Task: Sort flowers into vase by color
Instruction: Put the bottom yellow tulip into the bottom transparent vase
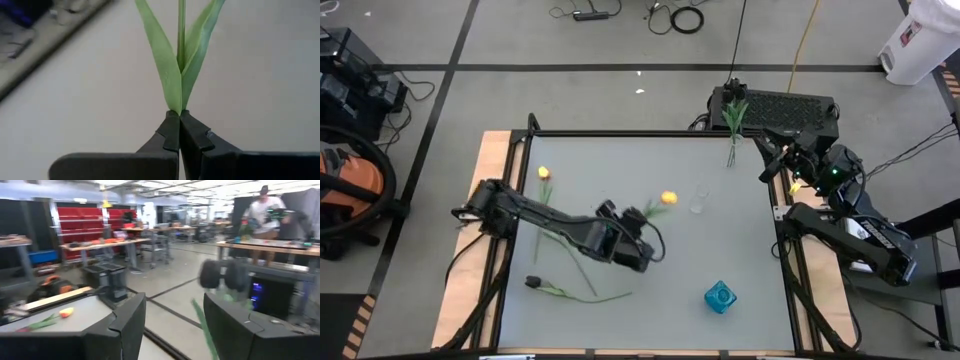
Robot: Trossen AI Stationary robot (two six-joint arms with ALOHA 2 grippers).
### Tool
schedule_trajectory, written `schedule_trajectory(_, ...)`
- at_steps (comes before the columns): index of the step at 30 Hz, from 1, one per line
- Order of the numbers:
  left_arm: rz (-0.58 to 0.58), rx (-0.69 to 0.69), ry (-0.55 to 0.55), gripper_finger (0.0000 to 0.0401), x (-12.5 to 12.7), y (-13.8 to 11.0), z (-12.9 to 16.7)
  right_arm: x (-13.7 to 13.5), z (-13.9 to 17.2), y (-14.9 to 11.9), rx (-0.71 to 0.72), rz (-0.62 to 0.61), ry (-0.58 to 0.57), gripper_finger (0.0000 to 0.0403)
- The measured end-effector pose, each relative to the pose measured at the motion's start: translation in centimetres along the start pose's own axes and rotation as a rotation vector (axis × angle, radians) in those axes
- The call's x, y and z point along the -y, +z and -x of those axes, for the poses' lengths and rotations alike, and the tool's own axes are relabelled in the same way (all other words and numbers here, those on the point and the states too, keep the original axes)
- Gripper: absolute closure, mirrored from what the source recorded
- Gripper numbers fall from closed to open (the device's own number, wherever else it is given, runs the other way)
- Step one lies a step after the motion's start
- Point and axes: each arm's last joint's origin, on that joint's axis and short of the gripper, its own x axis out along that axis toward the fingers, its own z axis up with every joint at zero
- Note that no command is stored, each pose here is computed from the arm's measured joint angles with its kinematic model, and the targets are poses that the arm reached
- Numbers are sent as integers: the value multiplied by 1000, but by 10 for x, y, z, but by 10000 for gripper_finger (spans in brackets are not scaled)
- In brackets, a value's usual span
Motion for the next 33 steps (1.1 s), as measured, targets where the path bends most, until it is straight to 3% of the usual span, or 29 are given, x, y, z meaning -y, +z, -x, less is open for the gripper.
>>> schedule_trajectory(6,160,192,64,399,-42,39,25,-4,0,0,-6,-81,147,211)
schedule_trajectory(13,180,403,31,398,-74,83,51,-11,3,9,13,-204,379,211)
schedule_trajectory(16,134,483,-49,398,-82,105,54,-13,4,16,62,-244,456,211)
schedule_trajectory(21,110,636,-284,398,-95,141,48,-13,2,24,139,-267,476,211)
schedule_trajectory(33,86,802,-601,398,-113,176,10,-15,-14,54,131,-287,482,211)
